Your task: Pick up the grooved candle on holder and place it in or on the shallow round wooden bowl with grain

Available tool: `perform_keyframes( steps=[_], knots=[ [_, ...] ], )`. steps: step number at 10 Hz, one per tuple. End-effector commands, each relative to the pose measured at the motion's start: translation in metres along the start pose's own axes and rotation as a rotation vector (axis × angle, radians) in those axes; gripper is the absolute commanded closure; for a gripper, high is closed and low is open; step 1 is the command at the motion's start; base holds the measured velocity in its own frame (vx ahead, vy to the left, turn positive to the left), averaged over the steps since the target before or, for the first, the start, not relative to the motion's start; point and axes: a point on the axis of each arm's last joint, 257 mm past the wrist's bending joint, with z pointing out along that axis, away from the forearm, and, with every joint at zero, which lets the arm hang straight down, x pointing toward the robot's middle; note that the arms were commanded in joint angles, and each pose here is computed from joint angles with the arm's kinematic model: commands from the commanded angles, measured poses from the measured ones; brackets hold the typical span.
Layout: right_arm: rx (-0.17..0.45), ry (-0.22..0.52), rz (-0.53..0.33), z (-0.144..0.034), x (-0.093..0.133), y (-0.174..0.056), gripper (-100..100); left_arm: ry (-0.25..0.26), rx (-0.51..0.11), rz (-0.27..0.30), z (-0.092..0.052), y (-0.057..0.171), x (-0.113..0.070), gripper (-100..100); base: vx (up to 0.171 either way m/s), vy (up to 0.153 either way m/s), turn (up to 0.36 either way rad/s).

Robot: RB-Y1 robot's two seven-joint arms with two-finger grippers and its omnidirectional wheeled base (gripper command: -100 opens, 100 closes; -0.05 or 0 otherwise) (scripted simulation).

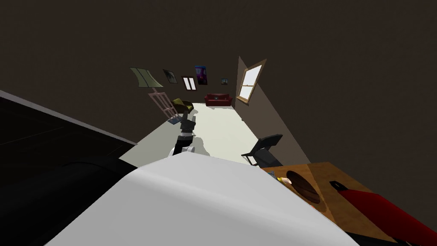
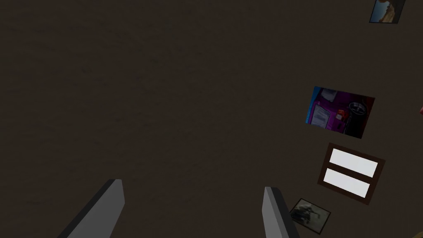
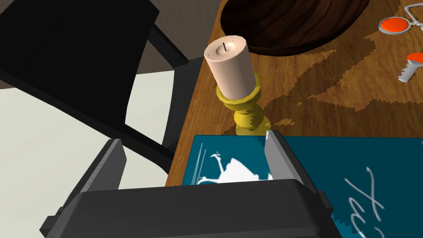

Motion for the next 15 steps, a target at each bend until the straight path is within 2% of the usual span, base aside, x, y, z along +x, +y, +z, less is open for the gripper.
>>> perform_keyframes(
  steps=[1,3,4,9,10,11,12,14,15],
  knots=[
    [-0.017,0.0,0.026,0.001,-0.001,0.008,-100,0.0,0.0,0.0,0.0,0.0,0.0,0,-0.011,-0.036,0.087],
    [-0.076,0.006,0.096,-0.003,-0.003,0.035,-100,0.0,0.0,0.0,0.0,0.0,0.0,0,-0.012,-0.049,0.194],
    [-0.076,0.006,0.103,-0.003,-0.003,0.035,-100,0.0,0.0,0.0,0.0,0.0,0.0,0,-0.013,-0.047,0.115],
    [-0.17,0.035,0.219,-0.011,0.0,0.078,-100,0.0,0.0,0.0,0.0,0.0,0.0,0,-0.018,-0.048,0.156],
    [-0.159,0.029,0.204,-0.011,0.001,0.075,-100,0.0,0.0,0.0,0.0,0.0,0.0,0,-0.014,-0.025,0.028],
    [-0.161,0.032,0.209,-0.012,0.001,0.076,0,0.0,0.0,0.0,0.0,0.0,0.0,0,0.0,0.0,0.0],
    [-0.154,0.03,0.205,-0.007,-0.006,0.061,-100,0.0,0.0,0.0,0.0,0.0,0.0,0,-0.024,-0.07,-0.047],
    [-0.154,0.031,0.209,-0.006,-0.006,0.06,-100,0.0,0.0,0.0,0.0,0.0,0.0,0,-0.018,-0.065,0.001],
    [-0.154,0.03,0.206,-0.006,-0.006,0.06,100,0.0,0.0,0.0,0.0,0.0,0.0,0,0.0,0.0,0.0]
  ],
)
